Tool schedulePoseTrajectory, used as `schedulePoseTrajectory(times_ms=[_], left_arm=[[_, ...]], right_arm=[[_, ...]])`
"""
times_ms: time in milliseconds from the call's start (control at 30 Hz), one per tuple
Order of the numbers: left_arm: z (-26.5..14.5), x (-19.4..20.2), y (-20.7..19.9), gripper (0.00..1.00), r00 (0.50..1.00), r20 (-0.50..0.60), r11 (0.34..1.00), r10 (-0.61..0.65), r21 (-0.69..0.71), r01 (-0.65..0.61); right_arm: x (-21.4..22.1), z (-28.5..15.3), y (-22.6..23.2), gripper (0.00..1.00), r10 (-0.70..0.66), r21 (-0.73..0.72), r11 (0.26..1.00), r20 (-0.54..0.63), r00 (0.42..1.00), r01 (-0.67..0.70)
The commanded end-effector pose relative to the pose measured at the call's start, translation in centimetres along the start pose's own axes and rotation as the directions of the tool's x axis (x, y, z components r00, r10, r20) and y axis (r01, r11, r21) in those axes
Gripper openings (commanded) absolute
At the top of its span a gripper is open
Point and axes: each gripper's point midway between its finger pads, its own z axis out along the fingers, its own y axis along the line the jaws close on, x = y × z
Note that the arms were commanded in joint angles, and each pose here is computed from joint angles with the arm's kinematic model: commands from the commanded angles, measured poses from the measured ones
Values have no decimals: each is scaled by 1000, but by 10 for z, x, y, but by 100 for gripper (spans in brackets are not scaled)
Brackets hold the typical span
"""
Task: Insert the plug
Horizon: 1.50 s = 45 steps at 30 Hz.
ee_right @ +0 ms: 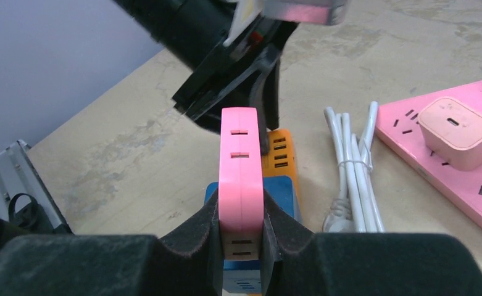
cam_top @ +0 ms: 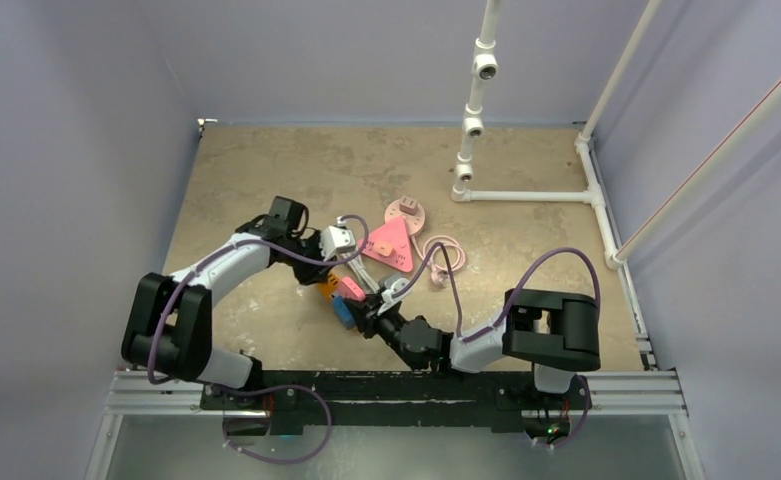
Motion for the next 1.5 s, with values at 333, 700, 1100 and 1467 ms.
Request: schedulePoseTrajectory(times_ms=[333,700,1100,1467], left_arm=[[19,25,4,25,983,-165,990,-82,98,99],[17,44,-2,19,973,-215,993,-88,63,103],[19,59,-5,12,956,-278,991,-98,66,121],[19,53,-1,7,957,-274,990,-99,70,123]], right_arm=[[22,-6,-10,0,-46,41,998,-80,996,50],[52,-8,2,0,-39,74,996,-159,987,51],[64,-21,8,0,-11,103,994,-188,982,31],[87,-26,12,0,-4,136,990,-247,969,38]])
